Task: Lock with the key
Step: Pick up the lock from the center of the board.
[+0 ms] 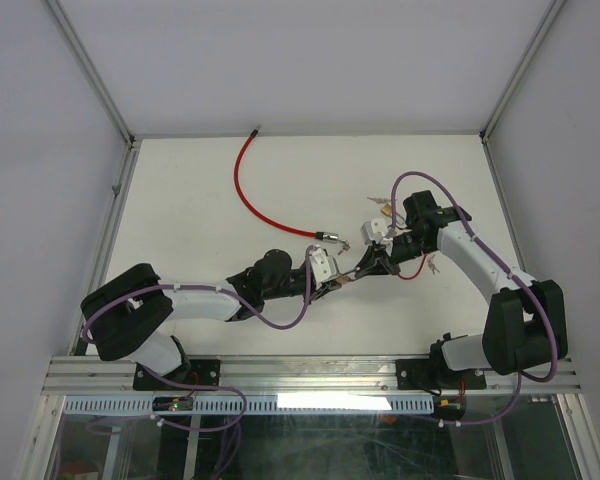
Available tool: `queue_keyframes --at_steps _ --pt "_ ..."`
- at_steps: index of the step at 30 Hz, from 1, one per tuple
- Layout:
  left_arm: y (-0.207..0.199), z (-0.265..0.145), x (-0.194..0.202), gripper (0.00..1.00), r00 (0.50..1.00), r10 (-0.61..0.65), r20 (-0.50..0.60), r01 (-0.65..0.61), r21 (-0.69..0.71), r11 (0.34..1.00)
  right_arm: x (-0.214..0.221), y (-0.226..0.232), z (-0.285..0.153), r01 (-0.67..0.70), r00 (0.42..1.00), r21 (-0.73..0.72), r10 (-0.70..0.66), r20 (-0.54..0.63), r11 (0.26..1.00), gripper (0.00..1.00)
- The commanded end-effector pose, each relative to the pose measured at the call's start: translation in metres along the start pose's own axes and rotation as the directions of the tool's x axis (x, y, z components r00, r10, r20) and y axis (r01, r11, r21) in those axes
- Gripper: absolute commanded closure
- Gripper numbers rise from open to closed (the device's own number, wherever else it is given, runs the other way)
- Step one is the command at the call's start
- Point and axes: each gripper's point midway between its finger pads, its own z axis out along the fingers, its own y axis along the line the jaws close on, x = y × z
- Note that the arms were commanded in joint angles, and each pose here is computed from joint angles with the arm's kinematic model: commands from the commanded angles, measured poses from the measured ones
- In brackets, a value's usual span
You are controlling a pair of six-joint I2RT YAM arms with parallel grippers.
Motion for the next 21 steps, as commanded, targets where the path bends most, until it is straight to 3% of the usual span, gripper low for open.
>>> queue_keyframes --at_steps 1,6,8,10,11,21 --pt "-0.007 0.006 -0.027 0.98 0.996 0.048 0.073 -0.052 0.053 0.997 -0.031 -0.003 -0.002 0.092 0.991 0.013 -0.092 0.096 0.996 1.0" --pt "-0.011 0.002 -0.02 1.0 0.993 0.084 0.077 -0.089 0.073 0.993 -0.026 -0.001 0.0 0.089 0.992 0.0 -0.088 0.093 0.996 1.0" --pt "-0.01 -0.002 -0.016 1.0 0.993 0.087 0.084 -0.094 0.077 0.993 -0.021 -0.001 0.002 0.091 0.992 -0.006 -0.09 0.087 0.996 0.87" --pt "-0.008 -0.005 -0.013 1.0 0.992 0.09 0.089 -0.097 0.081 0.992 -0.015 0.0 0.004 0.093 0.993 -0.014 -0.091 0.08 0.996 0.68" --pt "-0.008 -0.006 -0.012 1.0 0.991 0.094 0.091 -0.102 0.082 0.991 -0.013 0.0 0.005 0.096 0.992 -0.016 -0.095 0.078 0.995 0.64" --pt "-0.007 -0.014 -0.003 1.0 0.983 0.148 0.111 -0.156 0.061 0.986 -0.004 0.002 0.011 0.113 0.991 -0.021 -0.111 0.074 0.993 0.6"
